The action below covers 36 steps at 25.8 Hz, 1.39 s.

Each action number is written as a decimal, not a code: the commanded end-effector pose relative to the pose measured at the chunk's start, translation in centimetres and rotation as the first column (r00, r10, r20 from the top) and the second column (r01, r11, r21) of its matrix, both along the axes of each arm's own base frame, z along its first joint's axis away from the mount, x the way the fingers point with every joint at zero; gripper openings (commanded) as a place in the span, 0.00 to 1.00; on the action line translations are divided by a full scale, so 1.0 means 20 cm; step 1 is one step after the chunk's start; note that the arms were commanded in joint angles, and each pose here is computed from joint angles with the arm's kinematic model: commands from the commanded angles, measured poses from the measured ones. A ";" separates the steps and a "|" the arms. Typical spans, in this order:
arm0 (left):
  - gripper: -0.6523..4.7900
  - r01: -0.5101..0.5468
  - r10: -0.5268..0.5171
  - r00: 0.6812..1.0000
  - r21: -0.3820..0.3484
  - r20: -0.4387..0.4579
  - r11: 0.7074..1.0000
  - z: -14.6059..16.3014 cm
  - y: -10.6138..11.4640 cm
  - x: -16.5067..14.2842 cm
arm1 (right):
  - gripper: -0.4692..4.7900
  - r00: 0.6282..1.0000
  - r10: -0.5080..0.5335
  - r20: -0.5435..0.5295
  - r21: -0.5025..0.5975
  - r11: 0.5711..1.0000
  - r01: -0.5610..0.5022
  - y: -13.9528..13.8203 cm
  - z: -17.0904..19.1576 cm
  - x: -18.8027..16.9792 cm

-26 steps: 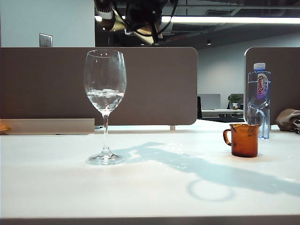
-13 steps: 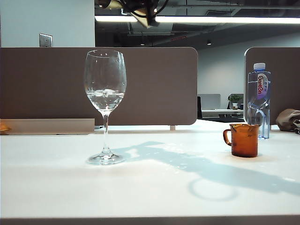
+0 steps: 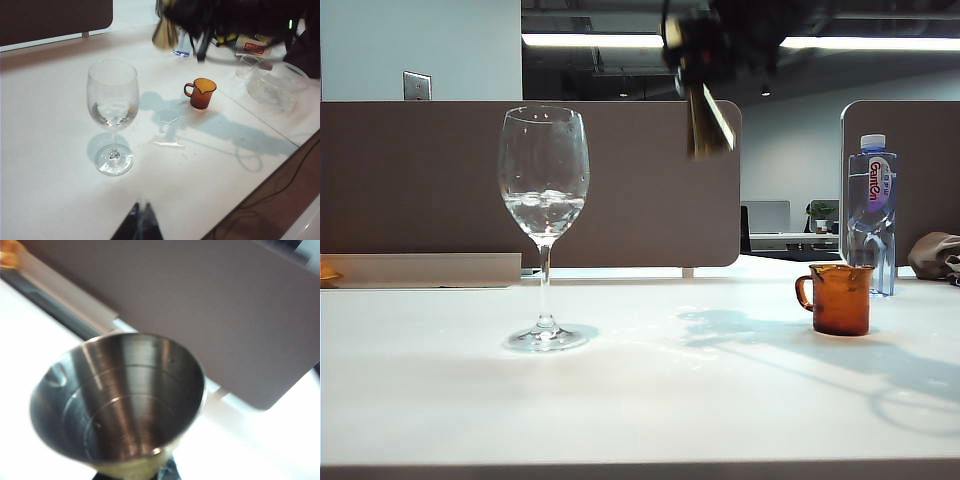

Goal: Pick up the small amber measuring cup and pour the water in it into the jigger, then pick up the jigger and pour the water in it into the wine glass.

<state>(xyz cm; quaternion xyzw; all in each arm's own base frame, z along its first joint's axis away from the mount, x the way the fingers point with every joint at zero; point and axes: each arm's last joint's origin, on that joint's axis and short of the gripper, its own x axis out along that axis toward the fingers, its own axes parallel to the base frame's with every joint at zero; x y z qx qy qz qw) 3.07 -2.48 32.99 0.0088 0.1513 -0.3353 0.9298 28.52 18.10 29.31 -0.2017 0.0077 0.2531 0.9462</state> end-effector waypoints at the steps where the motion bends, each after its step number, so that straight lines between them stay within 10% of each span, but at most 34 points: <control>1: 0.12 0.005 -0.005 1.000 -0.005 0.012 1.000 0.01 0.00 0.00 | 0.08 1.000 0.006 0.020 0.185 0.983 -0.009 -0.03 -0.09 -0.03; 20: 0.12 0.005 -0.005 1.000 -0.005 0.012 1.000 0.01 0.00 0.00 | 0.08 0.974 0.043 -0.221 0.289 0.957 0.023 -0.01 -0.68 0.01; 36: 0.12 0.005 -0.005 1.000 -0.005 0.012 1.000 0.01 0.00 0.00 | 0.11 0.967 0.055 -0.250 0.273 0.962 0.016 0.00 -0.73 0.02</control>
